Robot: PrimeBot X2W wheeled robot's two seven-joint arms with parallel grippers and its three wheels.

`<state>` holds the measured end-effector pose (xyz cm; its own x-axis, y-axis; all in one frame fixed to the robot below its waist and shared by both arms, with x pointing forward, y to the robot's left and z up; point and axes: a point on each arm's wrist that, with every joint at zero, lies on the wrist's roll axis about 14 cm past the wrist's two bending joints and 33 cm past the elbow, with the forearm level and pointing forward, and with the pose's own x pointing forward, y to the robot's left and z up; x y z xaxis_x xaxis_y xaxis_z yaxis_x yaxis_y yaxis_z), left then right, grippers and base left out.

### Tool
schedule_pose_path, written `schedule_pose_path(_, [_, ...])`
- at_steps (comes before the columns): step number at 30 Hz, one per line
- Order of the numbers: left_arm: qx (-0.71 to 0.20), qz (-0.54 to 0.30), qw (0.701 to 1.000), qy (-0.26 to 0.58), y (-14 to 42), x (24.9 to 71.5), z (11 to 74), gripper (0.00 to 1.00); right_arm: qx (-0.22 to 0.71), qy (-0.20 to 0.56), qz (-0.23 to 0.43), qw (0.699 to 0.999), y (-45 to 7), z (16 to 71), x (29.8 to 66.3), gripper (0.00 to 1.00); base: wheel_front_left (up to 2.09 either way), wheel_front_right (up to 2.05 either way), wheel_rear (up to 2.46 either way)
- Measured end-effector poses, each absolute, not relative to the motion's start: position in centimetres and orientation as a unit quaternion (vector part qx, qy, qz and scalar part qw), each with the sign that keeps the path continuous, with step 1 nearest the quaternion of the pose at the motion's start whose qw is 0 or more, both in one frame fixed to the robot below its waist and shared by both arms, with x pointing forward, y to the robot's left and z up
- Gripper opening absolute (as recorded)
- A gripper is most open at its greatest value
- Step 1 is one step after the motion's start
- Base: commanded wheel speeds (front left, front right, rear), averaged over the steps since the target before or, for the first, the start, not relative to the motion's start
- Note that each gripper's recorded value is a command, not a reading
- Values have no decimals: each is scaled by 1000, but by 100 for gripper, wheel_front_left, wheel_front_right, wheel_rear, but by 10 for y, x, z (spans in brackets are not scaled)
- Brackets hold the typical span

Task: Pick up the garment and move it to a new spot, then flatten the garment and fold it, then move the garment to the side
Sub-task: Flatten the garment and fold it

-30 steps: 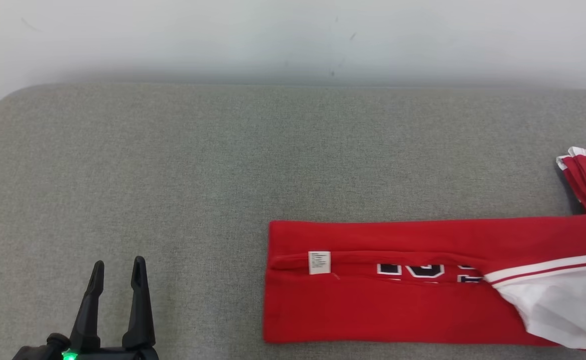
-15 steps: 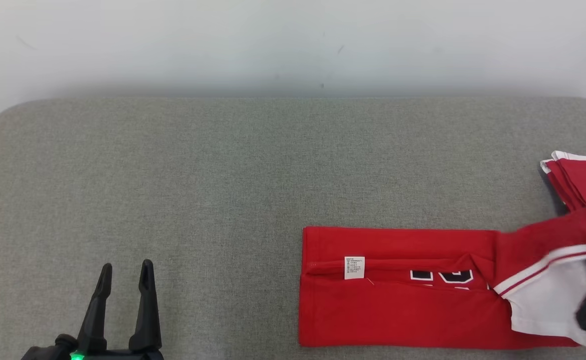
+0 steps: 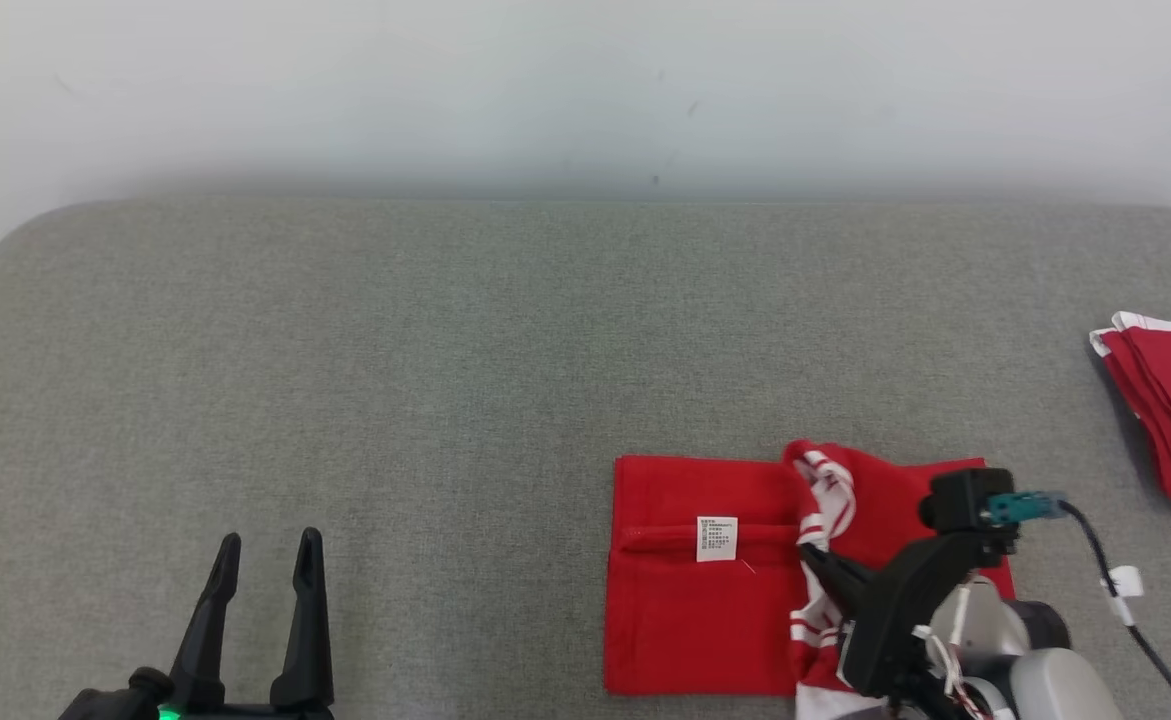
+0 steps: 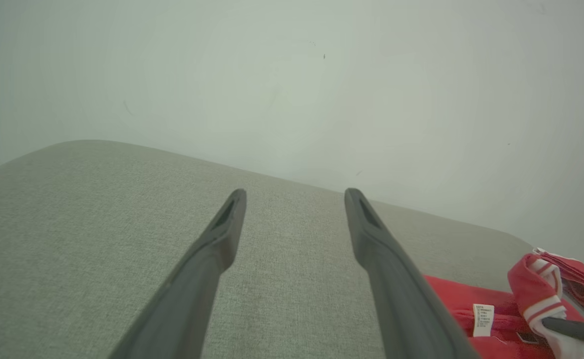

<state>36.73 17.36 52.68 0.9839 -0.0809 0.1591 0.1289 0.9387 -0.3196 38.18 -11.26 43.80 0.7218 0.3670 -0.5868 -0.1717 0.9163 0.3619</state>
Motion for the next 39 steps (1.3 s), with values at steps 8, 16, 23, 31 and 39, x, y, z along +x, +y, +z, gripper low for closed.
schedule_pose_path(8, [-165, -45, 983, -69, 180, 359, 525, 100, 152, 356, 208, 898, -64, 427, 389, 0, 0, 0, 0])
schedule_pose_path(16, [-165, -33, 983, -69, 189, 351, 524, 100, 140, 370, 231, 889, -42, 417, 394, 0, 0, 0, 0])
schedule_pose_path(23, [-165, -31, 984, -67, 190, 348, 523, 100, 141, 380, 246, 881, -28, 412, 395, 0, 0, 0, 0])
schedule_pose_path(31, [-169, -30, 983, -59, 189, 349, 518, 100, 151, 380, 248, 878, -20, 407, 402, 100, 0, 0, 0])
schedule_pose_path(39, [-169, -30, 983, -63, 190, 353, 520, 100, 227, 316, 255, 885, -12, 444, 422, 100, 0, 0, 0])
